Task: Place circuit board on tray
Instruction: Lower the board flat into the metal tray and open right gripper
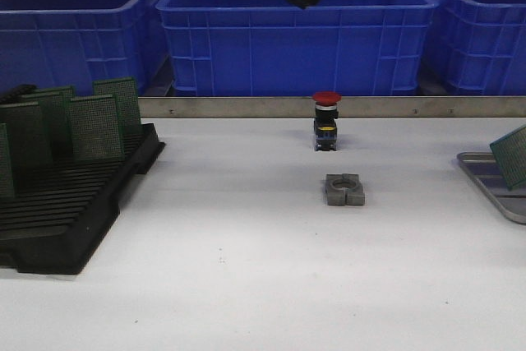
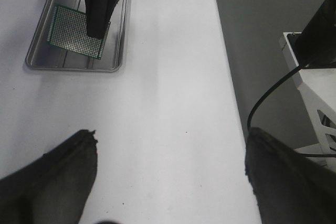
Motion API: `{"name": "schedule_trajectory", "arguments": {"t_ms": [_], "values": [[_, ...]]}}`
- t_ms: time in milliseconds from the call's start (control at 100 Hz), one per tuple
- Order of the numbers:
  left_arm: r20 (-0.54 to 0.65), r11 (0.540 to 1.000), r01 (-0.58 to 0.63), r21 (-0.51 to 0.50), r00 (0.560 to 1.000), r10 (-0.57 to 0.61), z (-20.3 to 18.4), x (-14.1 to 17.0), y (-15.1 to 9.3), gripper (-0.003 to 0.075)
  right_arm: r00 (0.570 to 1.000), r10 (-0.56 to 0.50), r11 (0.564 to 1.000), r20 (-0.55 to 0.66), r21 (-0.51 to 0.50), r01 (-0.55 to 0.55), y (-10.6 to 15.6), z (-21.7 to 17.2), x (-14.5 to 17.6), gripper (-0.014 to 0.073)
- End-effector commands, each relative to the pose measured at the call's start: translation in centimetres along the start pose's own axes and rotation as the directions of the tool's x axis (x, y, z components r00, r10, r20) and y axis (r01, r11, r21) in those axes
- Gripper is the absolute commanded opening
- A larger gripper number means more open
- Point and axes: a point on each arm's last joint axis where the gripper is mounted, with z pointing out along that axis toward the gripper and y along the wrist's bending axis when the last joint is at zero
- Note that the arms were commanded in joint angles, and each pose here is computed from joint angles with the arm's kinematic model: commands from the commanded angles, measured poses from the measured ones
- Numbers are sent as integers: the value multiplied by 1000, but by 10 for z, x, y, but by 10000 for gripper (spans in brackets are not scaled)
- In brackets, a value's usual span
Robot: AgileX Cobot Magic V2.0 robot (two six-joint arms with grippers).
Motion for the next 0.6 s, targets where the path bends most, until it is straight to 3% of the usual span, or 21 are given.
{"name": "schedule_trajectory", "arguments": {"t_ms": [0, 310, 450, 590], "values": [[96, 998, -49, 28, 994, 46, -19, -30, -21, 547, 998, -8, 999, 63, -40, 10, 12, -13, -10, -69], [96, 998, -49, 28, 994, 46, -19, -30, -21, 547, 997, 4, 1000, 71, -26, -2, 9, -11, -11, -41], [96, 998, -49, 28, 994, 46, -19, -30, -21, 547, 998, 4, 1000, 69, -27, -2, 9, -11, -10, 93], [96, 998, -49, 28, 994, 46, -19, -30, -21, 547, 998, 4, 1000, 70, -26, -2, 9, -11, -11, 295]]}}
